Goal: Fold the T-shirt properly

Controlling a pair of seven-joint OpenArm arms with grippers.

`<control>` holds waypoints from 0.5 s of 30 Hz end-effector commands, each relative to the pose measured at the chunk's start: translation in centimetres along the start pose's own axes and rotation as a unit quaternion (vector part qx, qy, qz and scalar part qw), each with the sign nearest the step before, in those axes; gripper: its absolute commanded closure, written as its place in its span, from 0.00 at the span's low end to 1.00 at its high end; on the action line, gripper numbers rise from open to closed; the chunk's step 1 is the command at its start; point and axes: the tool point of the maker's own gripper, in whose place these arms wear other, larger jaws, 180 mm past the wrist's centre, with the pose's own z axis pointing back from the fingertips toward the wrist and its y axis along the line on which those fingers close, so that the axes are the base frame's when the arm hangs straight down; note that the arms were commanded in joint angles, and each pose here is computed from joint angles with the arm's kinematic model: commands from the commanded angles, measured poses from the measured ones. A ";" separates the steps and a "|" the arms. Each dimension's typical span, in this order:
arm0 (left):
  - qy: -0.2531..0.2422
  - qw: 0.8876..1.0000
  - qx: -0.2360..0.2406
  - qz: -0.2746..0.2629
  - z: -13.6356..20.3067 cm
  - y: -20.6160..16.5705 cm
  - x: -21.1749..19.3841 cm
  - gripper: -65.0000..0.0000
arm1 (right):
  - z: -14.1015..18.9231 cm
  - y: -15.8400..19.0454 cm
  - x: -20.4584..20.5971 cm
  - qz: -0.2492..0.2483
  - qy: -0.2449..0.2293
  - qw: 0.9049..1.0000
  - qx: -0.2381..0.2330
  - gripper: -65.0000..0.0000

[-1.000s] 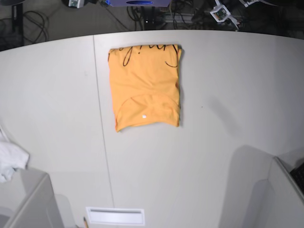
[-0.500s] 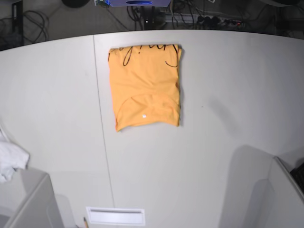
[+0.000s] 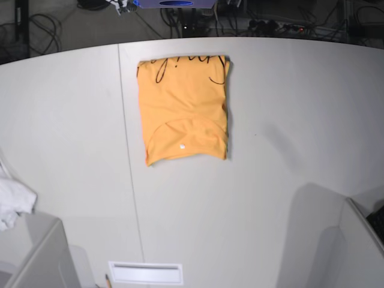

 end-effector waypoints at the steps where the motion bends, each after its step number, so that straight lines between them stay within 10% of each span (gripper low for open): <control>1: 0.001 1.000 -0.011 0.006 0.2 -1.1 -0.6 1.00 | -0.1 0.1 1.1 0.000 -0.015 1.000 0.002 1.00; 15: -0.032 0.999 0.009 -0.015 -0.2 2.1 2.3 1.00 | -0.1 0.3 1.5 -0.003 -0.021 1.000 0.003 1.00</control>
